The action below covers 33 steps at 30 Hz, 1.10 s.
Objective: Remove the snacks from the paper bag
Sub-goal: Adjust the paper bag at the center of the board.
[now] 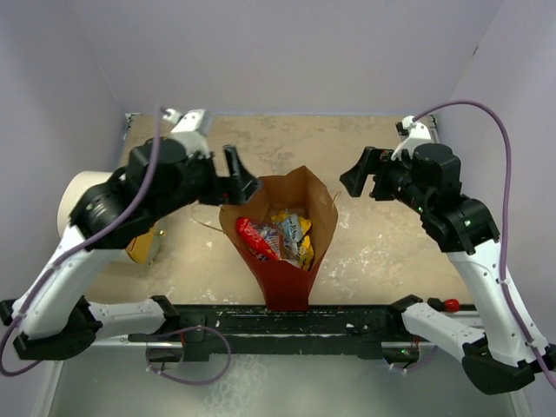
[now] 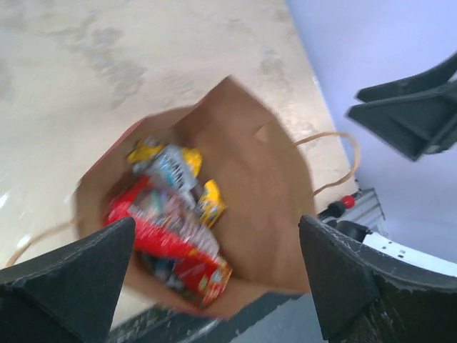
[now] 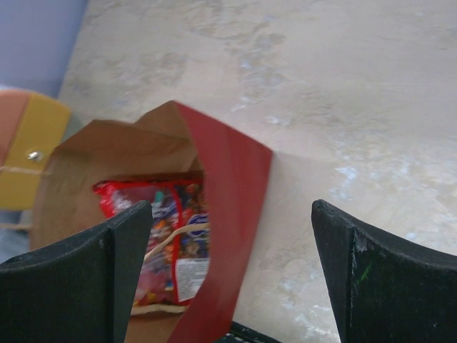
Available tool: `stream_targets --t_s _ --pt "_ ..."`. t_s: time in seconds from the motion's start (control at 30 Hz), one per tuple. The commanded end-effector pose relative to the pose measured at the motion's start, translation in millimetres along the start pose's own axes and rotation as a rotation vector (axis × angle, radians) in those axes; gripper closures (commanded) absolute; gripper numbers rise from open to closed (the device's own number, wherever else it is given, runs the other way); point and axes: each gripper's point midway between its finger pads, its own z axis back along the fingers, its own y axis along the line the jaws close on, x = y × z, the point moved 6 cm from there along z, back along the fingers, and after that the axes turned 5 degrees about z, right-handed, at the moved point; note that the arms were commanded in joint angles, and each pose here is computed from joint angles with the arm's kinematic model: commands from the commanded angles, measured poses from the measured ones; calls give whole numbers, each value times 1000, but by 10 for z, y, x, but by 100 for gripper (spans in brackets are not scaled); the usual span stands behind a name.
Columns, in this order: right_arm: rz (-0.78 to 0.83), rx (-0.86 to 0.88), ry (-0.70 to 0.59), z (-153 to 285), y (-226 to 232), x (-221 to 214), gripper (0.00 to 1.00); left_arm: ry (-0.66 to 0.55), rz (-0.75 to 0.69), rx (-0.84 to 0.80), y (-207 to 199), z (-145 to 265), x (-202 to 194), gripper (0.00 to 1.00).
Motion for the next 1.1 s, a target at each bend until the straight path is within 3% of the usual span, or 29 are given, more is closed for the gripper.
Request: stream_targets --t_s 0.0,0.1,0.23,0.47,0.6,0.77,0.87,0.97,1.07 --pt "-34 278 -56 191 352 126 6 18 133 342 526 442 -217 1" --pt "-18 357 -83 231 421 115 6 -14 207 396 665 676 -288 1" --pt "-14 368 -5 219 402 -58 6 -58 298 445 866 790 -463 1" --pt "119 462 143 138 394 -366 10 13 304 499 957 363 -710 1" --pt "136 549 147 107 479 -431 15 17 271 517 935 121 -696 1" --pt "165 609 193 -31 567 -481 32 -20 263 493 888 -78 -632 22" --pt "148 560 225 -171 548 -480 46 -54 254 486 894 -163 -587 34" --pt "139 543 215 -234 565 -405 62 -113 250 513 951 -164 -535 61" --pt "127 532 161 -252 597 -269 87 -187 246 484 927 -179 -419 84"
